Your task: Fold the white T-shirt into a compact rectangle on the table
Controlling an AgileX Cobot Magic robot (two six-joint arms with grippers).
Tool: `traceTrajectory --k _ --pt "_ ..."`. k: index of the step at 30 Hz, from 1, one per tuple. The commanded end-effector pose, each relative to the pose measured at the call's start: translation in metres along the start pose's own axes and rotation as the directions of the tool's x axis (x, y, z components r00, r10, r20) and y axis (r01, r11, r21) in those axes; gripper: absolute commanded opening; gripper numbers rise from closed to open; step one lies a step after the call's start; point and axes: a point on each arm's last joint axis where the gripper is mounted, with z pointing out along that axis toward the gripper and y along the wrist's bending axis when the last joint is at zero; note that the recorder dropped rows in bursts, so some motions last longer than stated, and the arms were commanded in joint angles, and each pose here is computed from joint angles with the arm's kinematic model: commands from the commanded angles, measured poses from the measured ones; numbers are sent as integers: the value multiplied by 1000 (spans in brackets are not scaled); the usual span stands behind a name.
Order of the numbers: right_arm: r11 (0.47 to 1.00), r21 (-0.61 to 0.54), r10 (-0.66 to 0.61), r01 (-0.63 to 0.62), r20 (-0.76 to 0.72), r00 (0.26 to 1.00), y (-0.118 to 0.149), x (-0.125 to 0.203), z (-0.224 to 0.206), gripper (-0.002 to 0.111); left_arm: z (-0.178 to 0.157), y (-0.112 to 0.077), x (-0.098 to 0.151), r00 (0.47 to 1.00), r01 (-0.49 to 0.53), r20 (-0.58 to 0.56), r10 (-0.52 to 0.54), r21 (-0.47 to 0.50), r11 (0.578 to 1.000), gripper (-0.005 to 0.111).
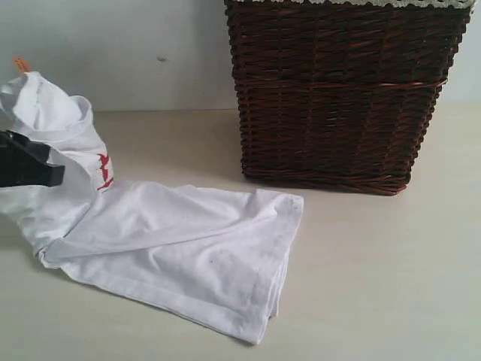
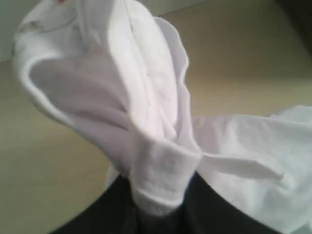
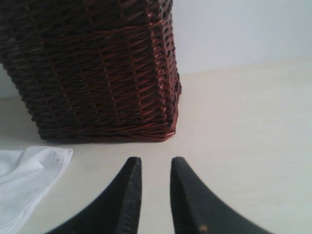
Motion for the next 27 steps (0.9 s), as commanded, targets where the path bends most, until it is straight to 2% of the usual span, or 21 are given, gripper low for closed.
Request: traceTrajectory --k 1,4,5,6,7,8,13,15,20,27 --pt "1000 -2 -1 1 6 1000 0 1 0 21 7 -26 -5 998 -48 39 46 59 997 0" --pt "1000 -2 -1 1 6 1000 0 1 0 21 12 -45 -8 995 -91 53 85 110 990 0" --pt "1000 -2 -1 1 6 1000 0 1 0 21 16 -60 -10 992 -115 70 106 142 983 0" --pt "1000 -2 -1 1 6 1000 0 1 0 21 17 -66 -12 991 -123 75 112 157 980 0" --pt "1000 -2 -1 1 6 1000 0 1 0 21 21 -82 -13 988 -149 77 136 197 969 0" --pt "1000 -2 -1 1 6 1000 0 1 0 21 23 -89 -14 986 -161 79 147 212 964 0" --pt "1000 -2 -1 1 6 1000 0 1 0 21 37 -156 -6 962 -272 79 261 355 894 0" --pt "1000 -2 -1 1 6 1000 0 1 0 21 38 -172 -5 955 -296 93 282 382 875 0" --pt "1000 -2 -1 1 6 1000 0 1 0 21 31 -199 -13 942 -335 143 303 430 838 0" --pt "1000 -2 -1 1 6 1000 0 1 0 21 27 -206 -25 939 -343 145 312 455 822 0"
